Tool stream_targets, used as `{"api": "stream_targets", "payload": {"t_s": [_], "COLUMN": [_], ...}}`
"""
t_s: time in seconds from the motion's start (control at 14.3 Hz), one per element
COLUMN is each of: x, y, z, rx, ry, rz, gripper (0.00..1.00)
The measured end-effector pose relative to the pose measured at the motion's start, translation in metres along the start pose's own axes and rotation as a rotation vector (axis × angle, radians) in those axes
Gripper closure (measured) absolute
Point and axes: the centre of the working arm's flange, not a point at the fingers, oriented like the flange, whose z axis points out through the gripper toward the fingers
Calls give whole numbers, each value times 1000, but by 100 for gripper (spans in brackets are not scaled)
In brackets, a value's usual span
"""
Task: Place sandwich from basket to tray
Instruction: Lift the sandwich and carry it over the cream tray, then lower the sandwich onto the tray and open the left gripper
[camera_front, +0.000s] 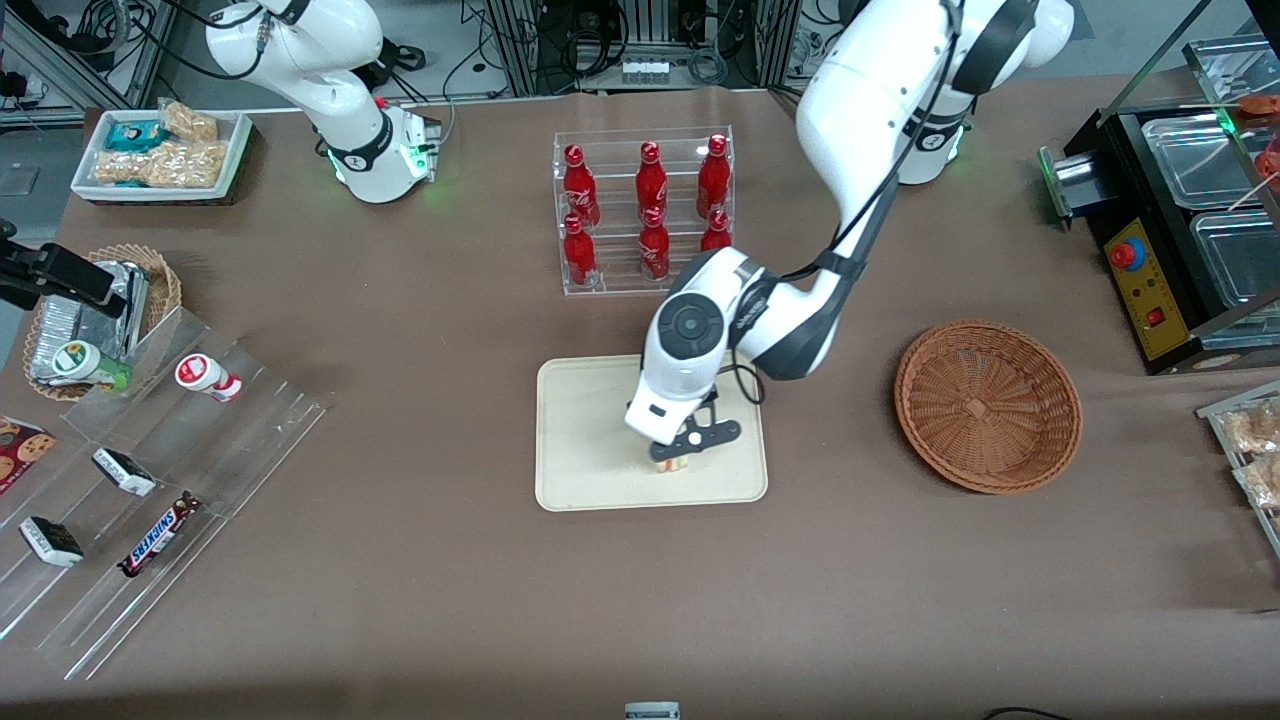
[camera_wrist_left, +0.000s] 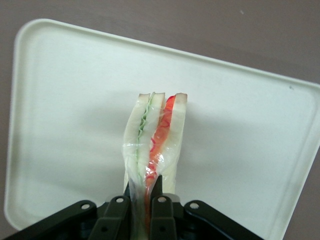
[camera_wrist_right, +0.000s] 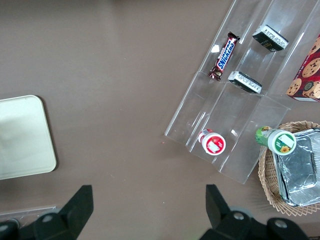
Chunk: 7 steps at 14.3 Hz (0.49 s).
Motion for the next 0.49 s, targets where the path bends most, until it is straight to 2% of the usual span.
{"api": "stream_targets", "payload": {"t_s": [0.14,0.42,0.49], "x": [-3,-7,-7], "y": [9,12,12], "z": [11,24,28], "rx": [0,10,12], "ry": [-1,-9,-10], "rz": [58,83,83], "gripper": [86,86,82]}}
